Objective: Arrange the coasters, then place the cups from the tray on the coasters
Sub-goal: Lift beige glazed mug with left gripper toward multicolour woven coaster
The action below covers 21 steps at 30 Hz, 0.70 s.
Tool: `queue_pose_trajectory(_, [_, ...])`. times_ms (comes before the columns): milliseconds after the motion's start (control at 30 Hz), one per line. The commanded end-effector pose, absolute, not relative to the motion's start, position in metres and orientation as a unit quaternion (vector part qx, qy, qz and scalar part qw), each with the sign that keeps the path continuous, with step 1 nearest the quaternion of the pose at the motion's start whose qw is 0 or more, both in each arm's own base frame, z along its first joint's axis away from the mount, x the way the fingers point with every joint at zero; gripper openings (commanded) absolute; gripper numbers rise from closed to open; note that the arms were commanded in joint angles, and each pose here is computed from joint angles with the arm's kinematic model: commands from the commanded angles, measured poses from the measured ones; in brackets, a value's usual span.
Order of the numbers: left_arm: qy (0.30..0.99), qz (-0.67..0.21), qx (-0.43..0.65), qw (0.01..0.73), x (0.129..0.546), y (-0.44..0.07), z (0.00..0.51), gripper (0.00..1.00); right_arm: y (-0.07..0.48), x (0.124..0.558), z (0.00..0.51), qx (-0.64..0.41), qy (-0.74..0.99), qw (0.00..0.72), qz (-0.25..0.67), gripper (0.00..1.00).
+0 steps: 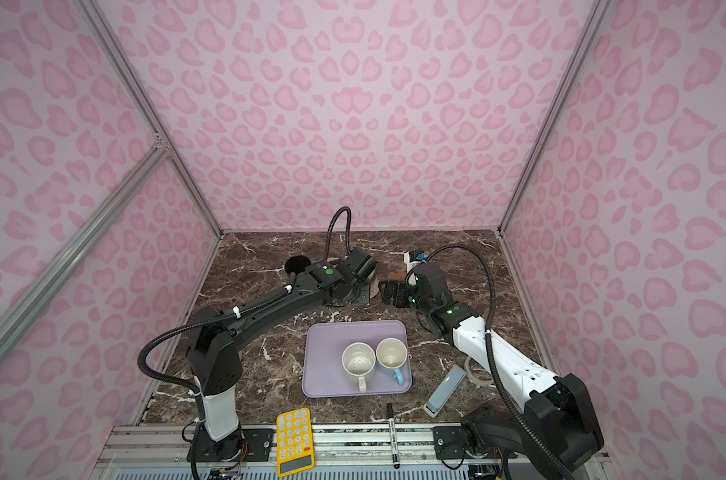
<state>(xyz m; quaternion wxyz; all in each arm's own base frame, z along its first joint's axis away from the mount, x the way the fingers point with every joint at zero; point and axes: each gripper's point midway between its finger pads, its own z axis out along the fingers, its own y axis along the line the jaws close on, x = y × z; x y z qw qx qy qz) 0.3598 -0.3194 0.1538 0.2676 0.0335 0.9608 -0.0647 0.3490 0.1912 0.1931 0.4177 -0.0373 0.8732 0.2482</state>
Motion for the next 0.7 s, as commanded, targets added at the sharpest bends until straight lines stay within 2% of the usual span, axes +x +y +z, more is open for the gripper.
queue_pose_trajectory(0, [0.956, -0.083, 0.005, 0.282, 0.38, -0.328, 0.155, 0.0, 0.198, 0.345, 0.186, -0.065, 0.873, 0.408, 0.26, 0.97])
queue_pose_trajectory(333, [0.963, -0.017, -0.026, 0.266, 0.405, -0.331, 0.121, 0.0, 0.19, 0.347, 0.175, -0.061, 0.875, 0.402, 0.261, 0.96])
queue_pose_trajectory(667, [0.971, -0.016, -0.047, 0.236, 0.417, -0.333, 0.083, 0.0, 0.166, 0.349, 0.173, -0.017, 0.871, 0.409, 0.27, 0.97])
